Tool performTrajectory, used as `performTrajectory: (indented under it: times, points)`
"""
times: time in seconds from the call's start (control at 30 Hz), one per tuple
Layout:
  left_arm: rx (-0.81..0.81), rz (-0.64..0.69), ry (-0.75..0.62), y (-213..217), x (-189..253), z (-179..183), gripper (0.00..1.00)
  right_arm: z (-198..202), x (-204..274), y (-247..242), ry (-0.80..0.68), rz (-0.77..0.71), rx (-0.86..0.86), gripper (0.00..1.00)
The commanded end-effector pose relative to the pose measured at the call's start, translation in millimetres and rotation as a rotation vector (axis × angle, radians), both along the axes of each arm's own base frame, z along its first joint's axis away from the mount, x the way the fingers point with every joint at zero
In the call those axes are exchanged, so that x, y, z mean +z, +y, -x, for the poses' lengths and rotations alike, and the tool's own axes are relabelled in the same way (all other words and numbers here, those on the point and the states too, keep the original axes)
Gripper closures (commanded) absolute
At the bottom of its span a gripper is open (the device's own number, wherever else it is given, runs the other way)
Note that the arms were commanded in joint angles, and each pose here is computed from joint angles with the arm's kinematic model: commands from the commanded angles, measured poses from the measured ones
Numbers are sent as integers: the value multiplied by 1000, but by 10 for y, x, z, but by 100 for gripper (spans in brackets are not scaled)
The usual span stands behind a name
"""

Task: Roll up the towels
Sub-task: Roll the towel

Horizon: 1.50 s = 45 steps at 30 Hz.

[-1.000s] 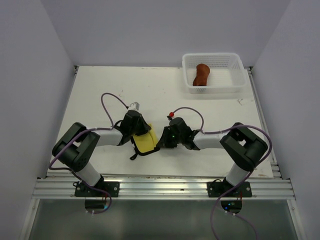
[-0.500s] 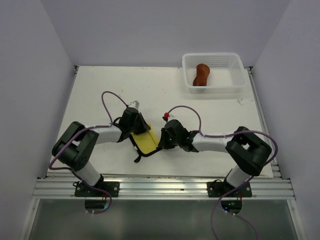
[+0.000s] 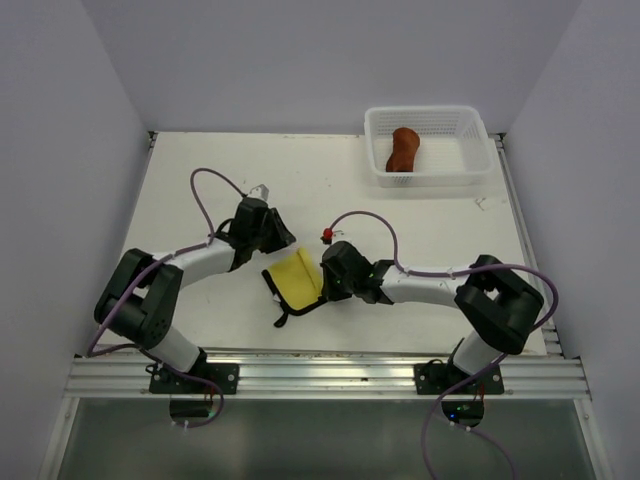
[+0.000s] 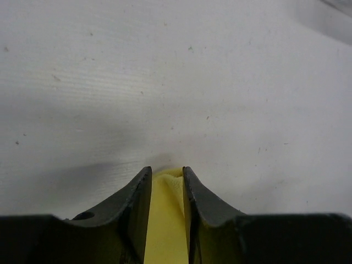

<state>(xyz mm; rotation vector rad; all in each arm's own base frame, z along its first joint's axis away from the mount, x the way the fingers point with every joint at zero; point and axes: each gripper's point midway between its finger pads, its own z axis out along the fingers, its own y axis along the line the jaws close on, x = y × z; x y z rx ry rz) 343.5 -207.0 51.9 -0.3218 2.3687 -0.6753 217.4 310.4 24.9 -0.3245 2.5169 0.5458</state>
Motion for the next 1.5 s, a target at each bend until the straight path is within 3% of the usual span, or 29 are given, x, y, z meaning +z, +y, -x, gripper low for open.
performTrajectory:
  times: [0.0, 0.3, 0.7, 1.1, 1.47]
  points:
    - [9, 11, -113, 18, 494, -210, 67, 36, 55, -87, -7, 43, 8, 100]
    - [-79, 156, -109, -256, 845, -108, 62, 9, 86, -82, -20, 33, -5, 100]
    - [-171, 211, -39, -781, 673, 118, 59, -54, 173, -167, -100, 42, -48, 100]
    - [-167, 117, 22, -767, 305, 136, 58, 3, 108, -152, -107, 43, -32, 100]
    - [-230, 152, -19, -962, 352, 210, 56, 29, 49, -133, -99, 55, -25, 100]
